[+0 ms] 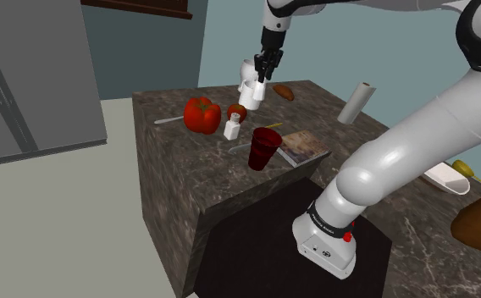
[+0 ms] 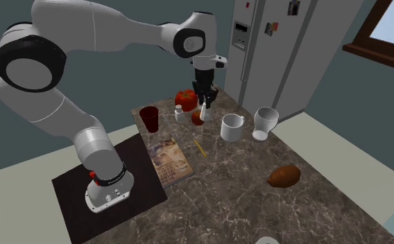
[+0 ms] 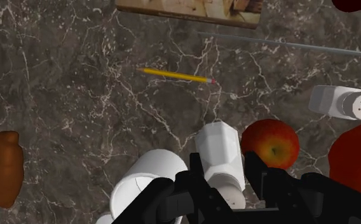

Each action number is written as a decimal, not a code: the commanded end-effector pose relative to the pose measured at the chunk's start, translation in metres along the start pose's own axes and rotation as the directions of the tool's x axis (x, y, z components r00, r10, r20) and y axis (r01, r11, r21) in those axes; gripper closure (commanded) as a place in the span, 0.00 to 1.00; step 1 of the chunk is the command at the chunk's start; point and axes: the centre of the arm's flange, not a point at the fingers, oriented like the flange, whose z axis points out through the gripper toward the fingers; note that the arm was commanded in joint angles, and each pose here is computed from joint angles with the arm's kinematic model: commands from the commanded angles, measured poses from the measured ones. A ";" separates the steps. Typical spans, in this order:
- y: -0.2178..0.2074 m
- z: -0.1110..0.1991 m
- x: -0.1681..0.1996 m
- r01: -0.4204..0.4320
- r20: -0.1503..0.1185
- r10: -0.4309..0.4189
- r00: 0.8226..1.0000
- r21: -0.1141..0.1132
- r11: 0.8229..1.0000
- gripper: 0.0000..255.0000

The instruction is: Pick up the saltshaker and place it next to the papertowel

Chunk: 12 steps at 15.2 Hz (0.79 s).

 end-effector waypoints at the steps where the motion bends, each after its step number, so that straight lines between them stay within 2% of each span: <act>1: 0.001 -0.011 -0.001 0.000 0.000 0.000 1.000 0.000 1.000 1.00; 12: 0.009 -0.068 -0.004 0.000 0.000 0.000 1.000 0.000 1.000 1.00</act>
